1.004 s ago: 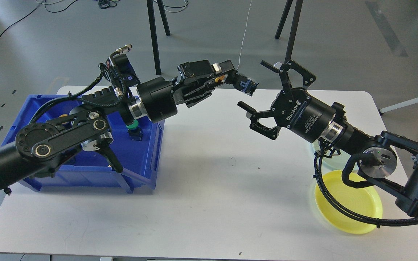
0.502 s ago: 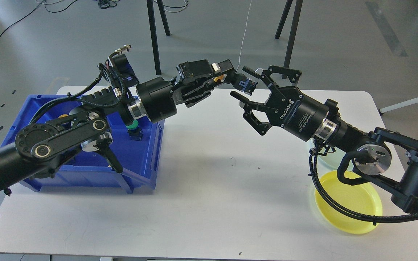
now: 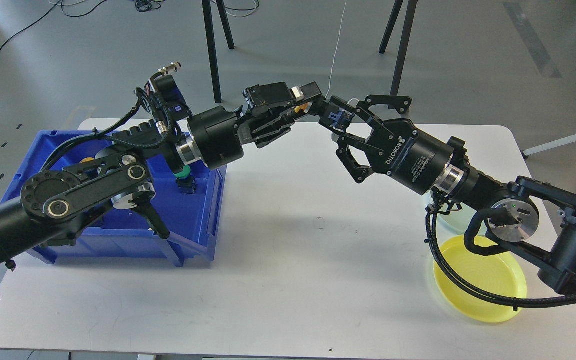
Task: Pass button and place on color plate
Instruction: 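Release the button from the left gripper and pull the right gripper away, then lower the yellow button onto the yellow plate and open the right gripper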
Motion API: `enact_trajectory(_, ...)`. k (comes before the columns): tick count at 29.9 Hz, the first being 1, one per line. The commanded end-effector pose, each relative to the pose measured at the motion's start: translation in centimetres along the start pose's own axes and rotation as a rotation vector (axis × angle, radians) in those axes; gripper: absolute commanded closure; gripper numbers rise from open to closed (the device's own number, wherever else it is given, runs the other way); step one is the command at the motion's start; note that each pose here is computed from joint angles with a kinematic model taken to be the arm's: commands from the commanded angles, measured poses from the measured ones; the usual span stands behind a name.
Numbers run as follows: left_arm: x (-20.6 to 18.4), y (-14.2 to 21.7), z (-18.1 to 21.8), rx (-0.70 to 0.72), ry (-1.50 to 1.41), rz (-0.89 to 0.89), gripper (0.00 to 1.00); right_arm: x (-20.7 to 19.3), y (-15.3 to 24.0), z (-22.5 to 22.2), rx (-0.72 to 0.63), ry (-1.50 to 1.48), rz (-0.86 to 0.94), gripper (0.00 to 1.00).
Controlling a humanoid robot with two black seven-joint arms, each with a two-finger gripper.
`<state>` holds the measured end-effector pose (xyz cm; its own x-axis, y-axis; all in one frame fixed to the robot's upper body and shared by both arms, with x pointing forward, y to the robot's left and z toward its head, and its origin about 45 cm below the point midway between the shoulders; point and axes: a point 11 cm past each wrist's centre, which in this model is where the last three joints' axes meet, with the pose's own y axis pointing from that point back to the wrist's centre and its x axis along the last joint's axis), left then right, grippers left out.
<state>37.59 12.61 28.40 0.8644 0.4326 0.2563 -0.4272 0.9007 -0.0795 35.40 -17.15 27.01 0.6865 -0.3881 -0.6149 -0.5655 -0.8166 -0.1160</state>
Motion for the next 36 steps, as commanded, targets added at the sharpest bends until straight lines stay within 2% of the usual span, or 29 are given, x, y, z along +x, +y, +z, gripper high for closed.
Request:
enact_trajectory(1, 0.0, -0.1, 0.0, -0.002, -0.002, 0.007, 0.47, 0.0, 0.0, -0.2, 0.006, 0.001, 0.001, 0.95)
enact_trajectory(2, 0.1, 0.0, 0.0, -0.002, 0.001, 0.01, 0.33, 0.0, 0.0, -0.3, 0.007, 0.001, 0.001, 0.95)
enact_trajectory(5, 0.0, 0.0, 0.0, -0.001, 0.003, 0.009, 0.27, 0.0, 0.1, -0.3, 0.01, 0.002, 0.002, 0.96)
enact_trajectory(11, 0.1, 0.0, 0.0, -0.005, 0.009, 0.017, 0.22, 1.0, 1.8, -0.9, 0.017, 0.013, 0.046, 0.96)
enact_trajectory(15, 0.5, 0.5, -0.1, -0.012, 0.058, 0.049, 0.16, 3.7, 7.4, -2.6, 0.069, 0.028, 0.189, 0.96)
enact_trajectory(17, 0.6, 0.9, -0.3, -0.007, 0.065, 0.05, 0.09, 4.3, 11.1, -2.7, 0.091, 0.014, 0.264, 0.96)
enact_trajectory(24, 2.1, 2.5, 0.1, 0.013, 0.028, 0.086, 0.05, 5.4, 22.4, 2.8, -0.002, -0.073, 0.586, 0.97)
enact_trajectory(30, 5.4, 7.8, 1.2, 0.125, -0.129, 0.124, 0.05, 6.5, 29.3, 5.2, -0.05, 0.0, 0.91, 0.96)
enact_trajectory(36, 7.8, 13.8, 2.1, 0.296, -0.328, 0.12, 0.05, 7.1, 33.0, 8.7, -0.251, 0.151, 1.162, 0.95)
